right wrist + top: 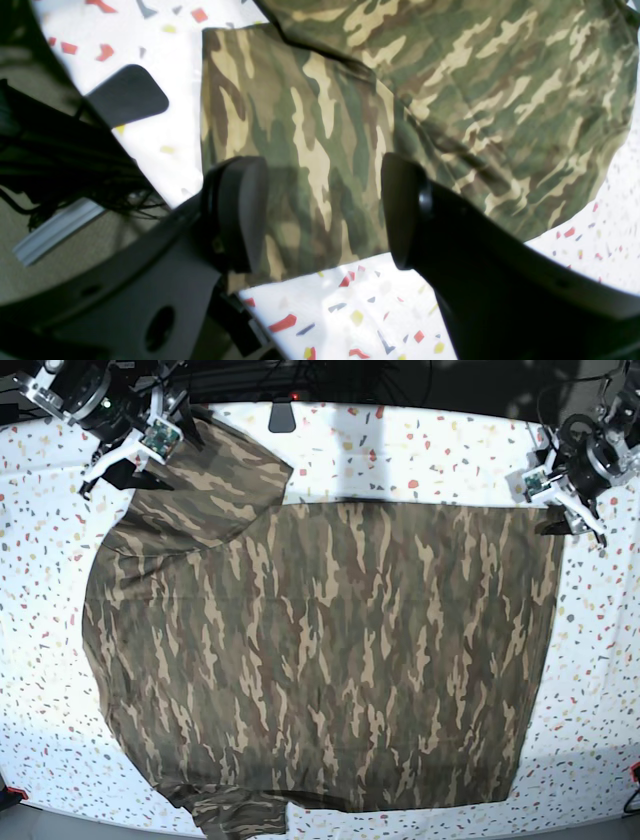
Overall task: Fold the T-shirt properly
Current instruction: 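Lower both grippers onto the camouflage T-shirt's shoulder and hem corners, then grasp the sleeve edge with the right gripper, left gripper pinching the corner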
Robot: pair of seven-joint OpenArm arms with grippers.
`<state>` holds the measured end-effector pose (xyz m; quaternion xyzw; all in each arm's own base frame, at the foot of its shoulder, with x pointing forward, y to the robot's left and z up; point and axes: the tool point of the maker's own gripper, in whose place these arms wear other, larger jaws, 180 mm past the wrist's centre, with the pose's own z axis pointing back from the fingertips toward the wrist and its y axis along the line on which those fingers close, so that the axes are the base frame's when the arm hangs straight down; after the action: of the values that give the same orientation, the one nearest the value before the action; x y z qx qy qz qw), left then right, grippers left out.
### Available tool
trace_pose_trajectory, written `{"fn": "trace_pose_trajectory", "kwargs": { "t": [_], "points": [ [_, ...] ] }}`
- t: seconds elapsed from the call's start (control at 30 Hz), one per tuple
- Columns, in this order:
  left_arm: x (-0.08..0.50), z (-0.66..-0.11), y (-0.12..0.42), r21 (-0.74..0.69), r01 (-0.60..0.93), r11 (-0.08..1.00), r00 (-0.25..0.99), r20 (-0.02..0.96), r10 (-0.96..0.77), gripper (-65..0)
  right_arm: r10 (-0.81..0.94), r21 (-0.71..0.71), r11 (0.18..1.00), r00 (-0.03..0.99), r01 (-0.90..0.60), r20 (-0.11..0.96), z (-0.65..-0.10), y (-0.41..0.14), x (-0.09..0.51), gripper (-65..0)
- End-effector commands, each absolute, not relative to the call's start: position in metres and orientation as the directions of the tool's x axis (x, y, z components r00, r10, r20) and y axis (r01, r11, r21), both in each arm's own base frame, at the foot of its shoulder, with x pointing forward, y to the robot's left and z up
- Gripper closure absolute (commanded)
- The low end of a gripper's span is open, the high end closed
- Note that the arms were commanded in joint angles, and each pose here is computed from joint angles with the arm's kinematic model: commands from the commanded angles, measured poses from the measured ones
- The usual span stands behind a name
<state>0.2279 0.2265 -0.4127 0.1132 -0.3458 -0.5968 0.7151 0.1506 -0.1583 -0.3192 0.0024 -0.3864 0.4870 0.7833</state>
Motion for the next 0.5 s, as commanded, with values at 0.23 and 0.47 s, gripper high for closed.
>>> {"fn": "trace_pose_trajectory", "kwargs": {
  "t": [0.23,0.47],
  "points": [
    [0.239,-0.424,0.252,0.603,0.773,0.195,0.048,0.251,-0.967,-33.4,0.754,-0.385,0.519,0.197,-0.763,0.626,-0.311,-0.154,0.154,-36.2],
    [0.237,-0.423,0.245,0.597,0.775,0.205,0.034,0.285,-0.958,0.0,0.748,-0.322,0.482,0.191,-0.815,0.635,-0.320,-0.136,0.138,-36.2]
  ]
}}
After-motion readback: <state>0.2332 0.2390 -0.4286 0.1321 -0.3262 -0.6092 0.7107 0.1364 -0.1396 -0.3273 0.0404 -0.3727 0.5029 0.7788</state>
